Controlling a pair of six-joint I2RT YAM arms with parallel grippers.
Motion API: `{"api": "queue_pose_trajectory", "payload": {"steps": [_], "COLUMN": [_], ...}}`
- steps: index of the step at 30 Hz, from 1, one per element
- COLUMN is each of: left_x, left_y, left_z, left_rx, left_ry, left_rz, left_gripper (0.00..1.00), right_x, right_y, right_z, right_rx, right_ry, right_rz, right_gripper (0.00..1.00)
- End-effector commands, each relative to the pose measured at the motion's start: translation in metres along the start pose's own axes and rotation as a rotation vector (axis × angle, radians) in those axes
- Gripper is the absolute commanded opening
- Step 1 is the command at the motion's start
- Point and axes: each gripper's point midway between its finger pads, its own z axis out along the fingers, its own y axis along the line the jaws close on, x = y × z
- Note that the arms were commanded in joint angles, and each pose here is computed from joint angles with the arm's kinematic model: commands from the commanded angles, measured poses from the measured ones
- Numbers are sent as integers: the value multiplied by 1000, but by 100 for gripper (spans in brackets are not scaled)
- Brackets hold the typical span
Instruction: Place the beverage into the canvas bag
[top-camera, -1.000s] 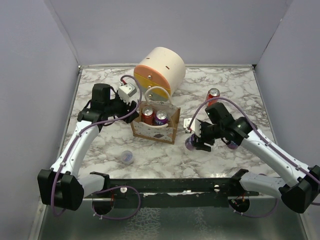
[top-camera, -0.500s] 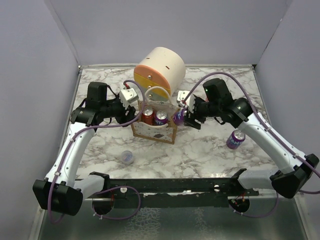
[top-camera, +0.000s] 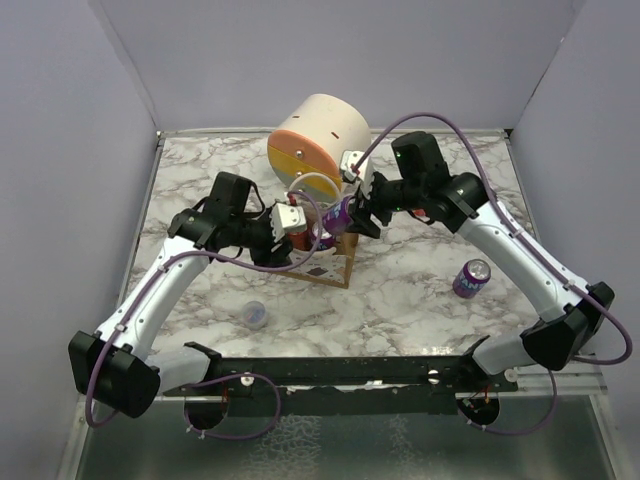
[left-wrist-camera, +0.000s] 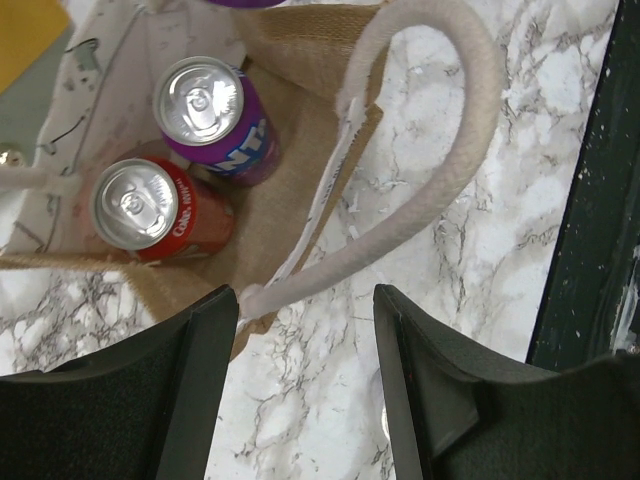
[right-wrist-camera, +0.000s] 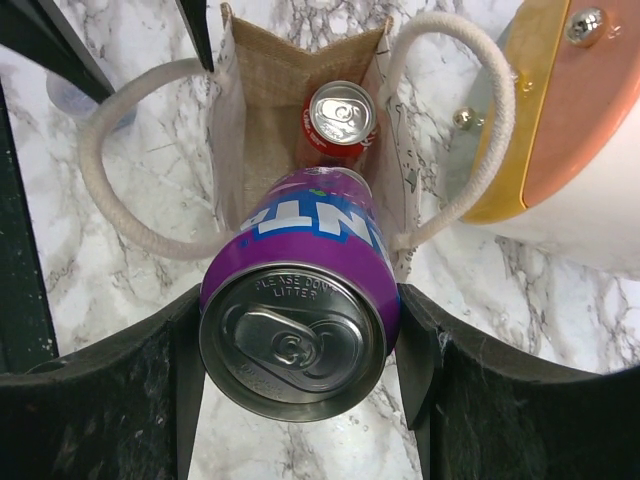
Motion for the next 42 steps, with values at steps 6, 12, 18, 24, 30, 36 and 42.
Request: {"api": "queue_pose_trajectory", "payload": {"steps": [6,12,18,24,30,36,42], "left_x": [-21,-14,9,10,13,21,21], "left_y": [-11,-30,-43,-50,-56,-61,-61], "left_z": [9,12,14,16,16,15,15], "left_rx": [59,125,152,178,198,208,208], "left_ry": [-21,-23,7,-26,-37,-26,-23], "left_rz": [140,181,246,277,297,330,327], "left_gripper": [47,22,11,5,0,0,0], "right_x": [-42,-42,-46,-47,-40,-25,-6], "right_y": [-6,0,9,15,18,24,28], "right_z": [15,32,50,71,94,112,128], "right_rx": [-63,-137,-195,-220,-205,-195,-171], "right_ry": [-151,-158,-152,-131,-68,1,79], "right_rz": [0,41,71,105,130,133,124], "right_gripper": [30,29,26,23,20,18,17]}}
